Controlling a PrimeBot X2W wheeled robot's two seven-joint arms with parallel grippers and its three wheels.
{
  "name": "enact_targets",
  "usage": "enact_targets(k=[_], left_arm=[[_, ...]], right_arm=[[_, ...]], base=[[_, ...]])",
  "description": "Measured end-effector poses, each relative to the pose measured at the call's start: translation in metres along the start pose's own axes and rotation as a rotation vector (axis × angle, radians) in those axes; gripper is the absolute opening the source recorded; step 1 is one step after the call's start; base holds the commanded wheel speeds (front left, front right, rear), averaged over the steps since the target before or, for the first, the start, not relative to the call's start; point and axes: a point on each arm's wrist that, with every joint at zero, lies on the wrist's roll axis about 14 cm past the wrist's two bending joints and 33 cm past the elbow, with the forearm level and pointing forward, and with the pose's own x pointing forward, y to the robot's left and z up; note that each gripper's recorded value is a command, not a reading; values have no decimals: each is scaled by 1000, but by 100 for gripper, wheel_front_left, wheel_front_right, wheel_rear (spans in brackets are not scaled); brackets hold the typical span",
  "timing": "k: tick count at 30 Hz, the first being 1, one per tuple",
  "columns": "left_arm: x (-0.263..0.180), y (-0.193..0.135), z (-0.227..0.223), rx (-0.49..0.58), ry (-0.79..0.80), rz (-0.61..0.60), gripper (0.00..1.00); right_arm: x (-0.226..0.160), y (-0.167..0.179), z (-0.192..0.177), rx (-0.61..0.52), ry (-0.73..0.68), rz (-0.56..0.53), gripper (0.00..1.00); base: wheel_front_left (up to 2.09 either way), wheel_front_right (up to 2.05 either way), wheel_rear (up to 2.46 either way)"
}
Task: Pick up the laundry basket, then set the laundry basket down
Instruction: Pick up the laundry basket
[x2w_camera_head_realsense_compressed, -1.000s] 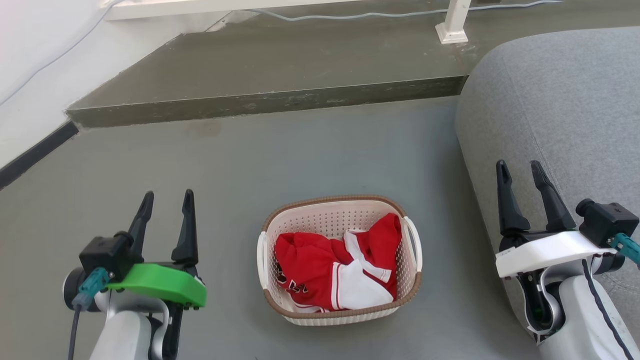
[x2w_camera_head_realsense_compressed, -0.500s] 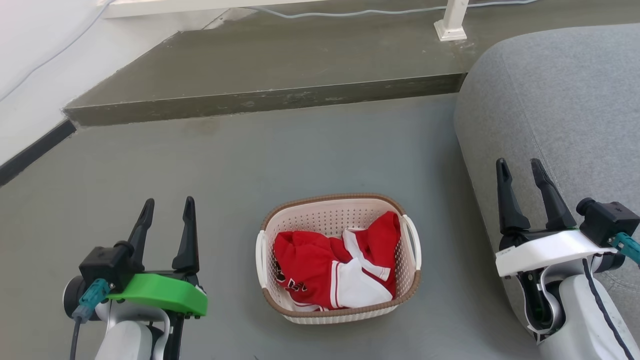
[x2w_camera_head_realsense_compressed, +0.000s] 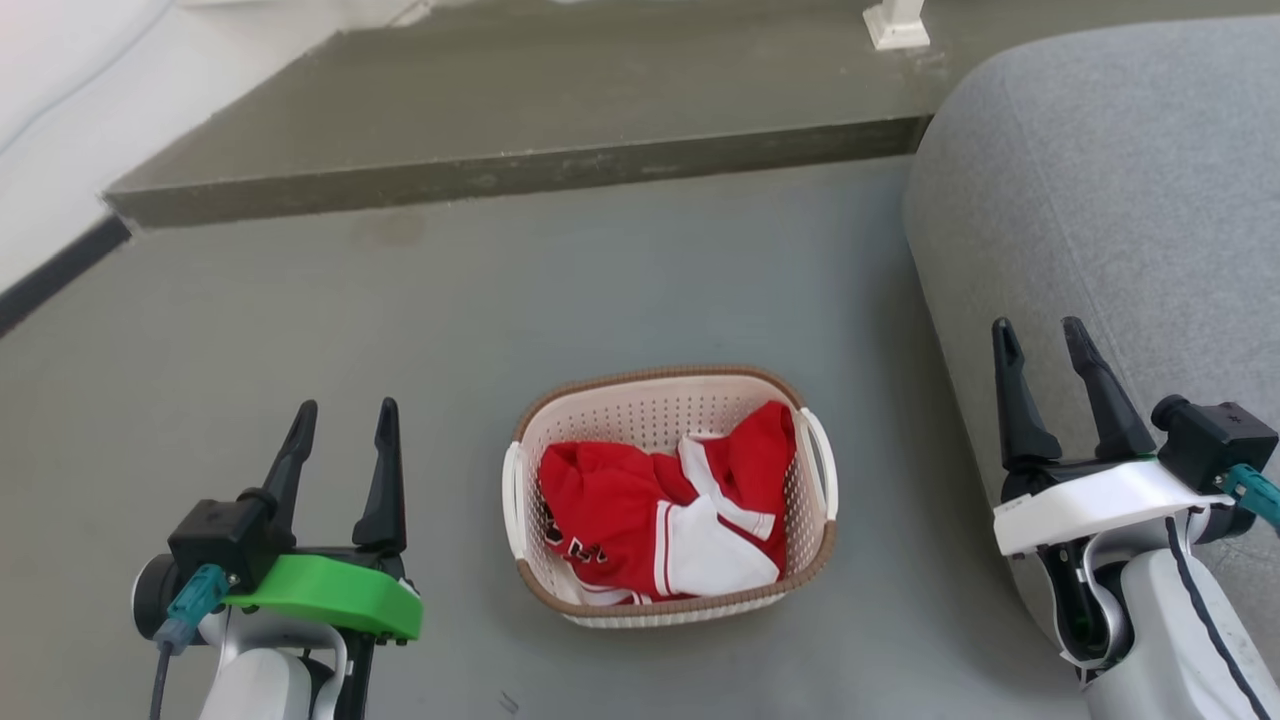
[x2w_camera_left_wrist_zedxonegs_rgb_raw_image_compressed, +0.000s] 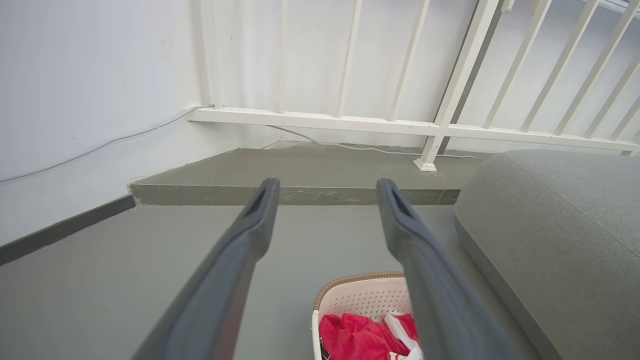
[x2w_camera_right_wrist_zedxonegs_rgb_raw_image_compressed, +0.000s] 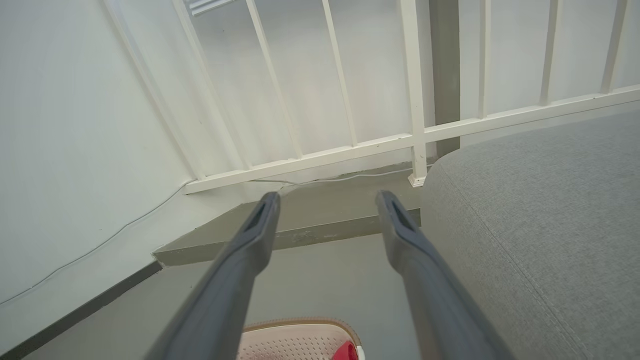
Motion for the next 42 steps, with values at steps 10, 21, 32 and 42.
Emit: enact_targets(k=[10, 21, 32, 42], left_arm=[[8, 1, -36, -21, 96, -8, 100], [41, 1, -84, -39, 214, -41, 100], [58, 14, -150, -41, 418, -38, 100], [75, 29, -192, -33, 528, -25, 100]], right_arm=[[1, -17, -39, -13, 116, -37, 100], [29, -44, -80, -46, 223, -73, 100], [57, -43, -139, -43, 376, -45, 100], [65, -54, -195, -21, 525, -69, 100]], base=[[0, 0, 0], [0, 0, 0], [0, 0, 0], [0, 0, 0]])
